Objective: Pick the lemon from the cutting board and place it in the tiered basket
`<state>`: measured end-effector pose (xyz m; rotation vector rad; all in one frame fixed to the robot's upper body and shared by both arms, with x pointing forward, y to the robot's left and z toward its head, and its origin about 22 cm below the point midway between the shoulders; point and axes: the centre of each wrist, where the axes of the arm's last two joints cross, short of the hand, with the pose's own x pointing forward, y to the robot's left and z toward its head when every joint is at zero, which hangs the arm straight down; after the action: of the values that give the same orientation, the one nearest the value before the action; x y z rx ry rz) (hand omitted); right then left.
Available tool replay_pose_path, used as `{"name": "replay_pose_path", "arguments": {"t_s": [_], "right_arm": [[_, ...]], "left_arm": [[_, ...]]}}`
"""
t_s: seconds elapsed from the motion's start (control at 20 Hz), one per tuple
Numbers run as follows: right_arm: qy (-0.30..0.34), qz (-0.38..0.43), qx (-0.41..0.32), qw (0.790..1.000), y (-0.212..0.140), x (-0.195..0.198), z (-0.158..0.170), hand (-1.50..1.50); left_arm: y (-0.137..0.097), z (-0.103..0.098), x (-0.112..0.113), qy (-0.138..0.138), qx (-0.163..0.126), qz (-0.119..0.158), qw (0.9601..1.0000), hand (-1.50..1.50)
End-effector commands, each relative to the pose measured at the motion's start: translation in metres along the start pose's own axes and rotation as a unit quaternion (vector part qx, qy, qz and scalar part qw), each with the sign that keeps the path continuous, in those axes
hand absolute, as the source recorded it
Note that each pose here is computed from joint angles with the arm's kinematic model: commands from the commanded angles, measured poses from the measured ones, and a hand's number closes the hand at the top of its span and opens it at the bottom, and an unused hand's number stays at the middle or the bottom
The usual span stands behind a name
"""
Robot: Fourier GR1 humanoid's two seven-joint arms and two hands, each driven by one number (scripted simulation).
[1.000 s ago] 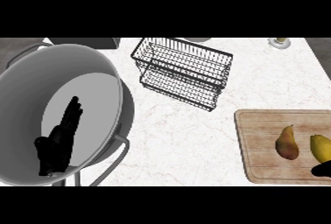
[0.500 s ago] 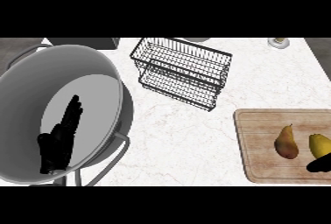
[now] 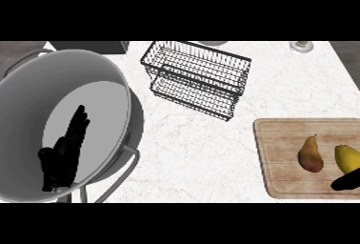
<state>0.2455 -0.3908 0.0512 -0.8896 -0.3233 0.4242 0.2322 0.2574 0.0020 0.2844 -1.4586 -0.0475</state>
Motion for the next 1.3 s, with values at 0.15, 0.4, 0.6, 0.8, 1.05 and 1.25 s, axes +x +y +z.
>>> {"name": "replay_pose_path", "arguments": {"t_s": [0.15,0.4,0.6,0.8,1.05,1.25], "right_arm": [[-0.011,0.0,-0.006,1.0,0.029,-0.011,-0.015,1.5],[-0.055,-0.003,-0.013,0.998,0.013,0.003,-0.013,1.5],[-0.065,0.067,-0.054,0.994,0.032,-0.001,-0.023,1.5],[-0.24,0.143,-0.047,0.959,0.079,0.058,0.038,1.5],[-0.362,0.181,-0.064,0.912,0.129,0.092,0.11,1.5],[-0.378,0.1,-0.084,0.916,0.115,0.096,0.136,1.5]], "left_arm": [[-0.003,0.016,-0.044,0.075,-0.009,0.008,0.9971,0.0],[-0.017,0.007,-0.041,0.071,-0.002,0.01,0.9975,0.0],[-0.021,0.013,-0.036,0.075,-0.012,0.005,0.9971,0.0],[-0.025,0.012,-0.03,0.074,-0.029,0.01,0.9968,0.0],[-0.017,0.007,-0.035,0.081,-0.017,0.009,0.9965,0.0],[-0.01,0.008,-0.037,0.077,-0.006,0.011,0.997,0.0]]}}
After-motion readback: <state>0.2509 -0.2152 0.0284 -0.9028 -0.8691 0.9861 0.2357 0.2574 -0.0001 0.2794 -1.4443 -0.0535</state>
